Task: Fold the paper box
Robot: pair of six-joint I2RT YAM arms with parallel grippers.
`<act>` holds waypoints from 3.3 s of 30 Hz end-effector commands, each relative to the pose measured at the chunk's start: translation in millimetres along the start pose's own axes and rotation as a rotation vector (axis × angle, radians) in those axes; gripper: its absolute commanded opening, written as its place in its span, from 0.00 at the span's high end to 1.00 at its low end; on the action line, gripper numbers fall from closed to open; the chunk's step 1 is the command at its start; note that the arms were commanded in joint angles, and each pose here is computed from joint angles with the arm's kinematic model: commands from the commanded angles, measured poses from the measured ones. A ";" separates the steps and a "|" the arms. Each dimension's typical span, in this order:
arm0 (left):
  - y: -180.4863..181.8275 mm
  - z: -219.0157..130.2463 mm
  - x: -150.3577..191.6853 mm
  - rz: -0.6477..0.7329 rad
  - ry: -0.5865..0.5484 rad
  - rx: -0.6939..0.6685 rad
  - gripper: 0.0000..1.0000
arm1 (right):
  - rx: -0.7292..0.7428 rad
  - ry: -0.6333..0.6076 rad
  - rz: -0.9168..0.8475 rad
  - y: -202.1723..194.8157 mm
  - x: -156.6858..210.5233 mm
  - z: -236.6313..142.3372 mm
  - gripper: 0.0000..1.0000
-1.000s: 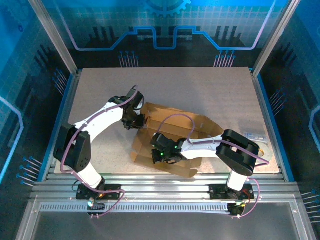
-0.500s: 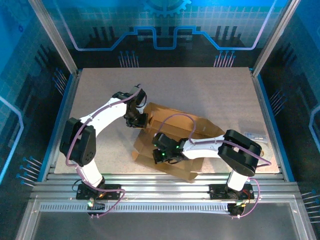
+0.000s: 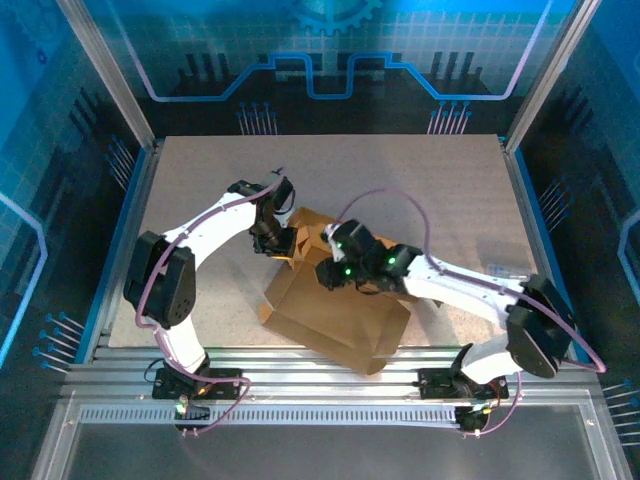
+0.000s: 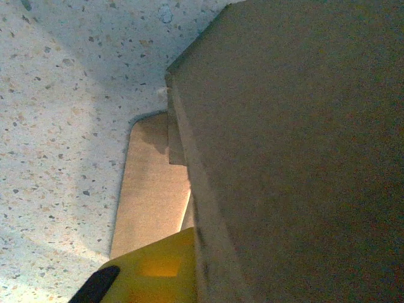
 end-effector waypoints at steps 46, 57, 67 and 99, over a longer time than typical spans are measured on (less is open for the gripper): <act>-9.2 -35.5 6.3 -0.020 0.029 0.143 0.68 | -0.121 -0.141 -0.026 -71.1 -105.5 39.2 0.49; -12.2 -43.0 6.9 0.017 -0.010 0.185 0.65 | -0.057 -0.113 -0.078 -72.0 -96.1 47.7 0.50; -10.9 -40.7 13.5 0.026 -0.010 0.203 0.67 | 0.043 -0.088 -0.164 -74.8 -92.0 49.7 0.64; -18.9 -81.3 13.7 0.014 -0.074 0.409 0.56 | 0.040 -0.064 -0.227 -78.9 -79.8 61.6 0.48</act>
Point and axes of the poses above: each hand's point on the last joint's axis, 136 mm out from that joint toward the fingers, its own z axis out along the fingers, its own y axis along the line the jaws close on, x = y × z, the point moved 4 cm from there along -z, back along the fingers, and after that the axes turned 13 degrees about -z, right-handed, at the moved point
